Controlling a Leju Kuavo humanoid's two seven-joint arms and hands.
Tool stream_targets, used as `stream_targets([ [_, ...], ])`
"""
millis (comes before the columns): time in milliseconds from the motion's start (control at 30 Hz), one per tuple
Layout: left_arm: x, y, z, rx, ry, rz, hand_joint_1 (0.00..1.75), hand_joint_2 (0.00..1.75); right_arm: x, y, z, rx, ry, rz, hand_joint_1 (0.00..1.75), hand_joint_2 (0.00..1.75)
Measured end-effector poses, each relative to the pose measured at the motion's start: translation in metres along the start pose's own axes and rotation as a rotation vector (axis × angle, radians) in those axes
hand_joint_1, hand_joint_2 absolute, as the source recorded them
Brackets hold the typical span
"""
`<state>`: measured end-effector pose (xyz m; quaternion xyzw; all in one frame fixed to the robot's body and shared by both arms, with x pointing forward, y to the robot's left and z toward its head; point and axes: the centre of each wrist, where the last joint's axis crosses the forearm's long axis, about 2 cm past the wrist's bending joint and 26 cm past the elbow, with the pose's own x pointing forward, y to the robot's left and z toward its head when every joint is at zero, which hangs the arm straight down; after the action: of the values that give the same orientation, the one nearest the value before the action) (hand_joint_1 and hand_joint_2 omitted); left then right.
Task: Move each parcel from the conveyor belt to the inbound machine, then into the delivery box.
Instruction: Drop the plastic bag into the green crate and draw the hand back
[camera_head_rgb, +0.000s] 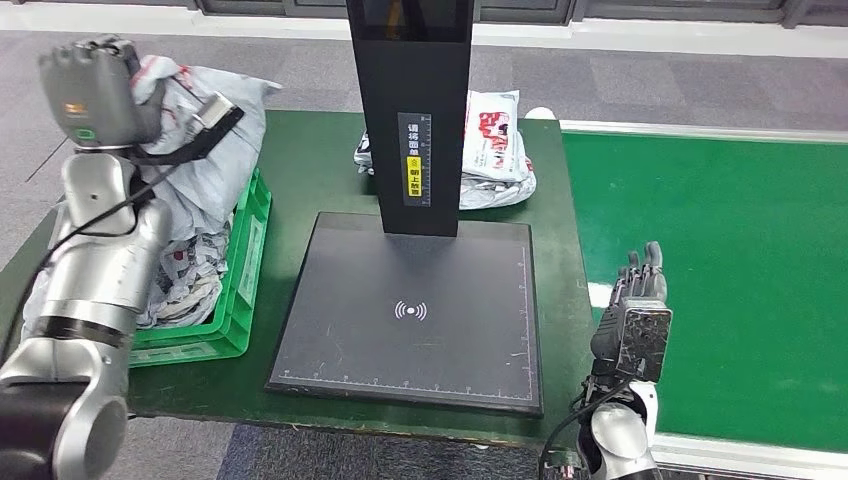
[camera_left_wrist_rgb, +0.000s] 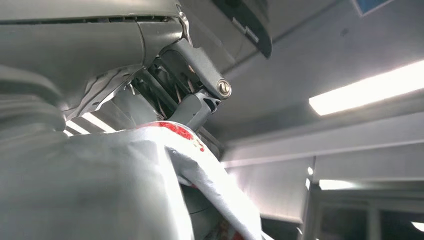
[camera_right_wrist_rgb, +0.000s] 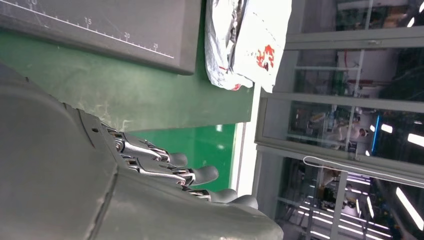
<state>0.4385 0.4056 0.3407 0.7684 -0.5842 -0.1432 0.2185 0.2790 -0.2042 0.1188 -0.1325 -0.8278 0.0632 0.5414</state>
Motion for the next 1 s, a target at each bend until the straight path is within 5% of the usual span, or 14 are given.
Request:
stream_targets([
  [133, -0.008, 0.001, -0.005, 0.006, -0.004, -0.02, 1.75, 1.75, 0.0, 0.0, -0.001, 0.0, -0.001, 0.0, 0.0, 0.0],
  [433, -0.062, -0.001, -0.019, -0.007, 0.032, -0.178, 1.75, 1.75, 0.002, 0.0, -0.005, 0.002, 0.001, 0.0, 0.0, 0.0],
  [733, -0.062, -0.038, 0.008, -0.39, 0.054, -0.318, 1.75, 1.75, 0.001, 0.0, 0.004, 0.019, 0.034, 0.014, 0.0, 0.0],
  [967, -0.059, -0.046, 0.013, -0.452, 0.059, -0.32, 1.75, 1.75, 0.001, -0.001, 0.006, 0.019, 0.038, 0.013, 0.0, 0.0],
  [1000, -0.058, -0.046, 0.013, -0.454, 0.06, -0.32, 1.35, 1.75, 0.001, -0.001, 0.006, 0.019, 0.038, 0.013, 0.0, 0.0],
])
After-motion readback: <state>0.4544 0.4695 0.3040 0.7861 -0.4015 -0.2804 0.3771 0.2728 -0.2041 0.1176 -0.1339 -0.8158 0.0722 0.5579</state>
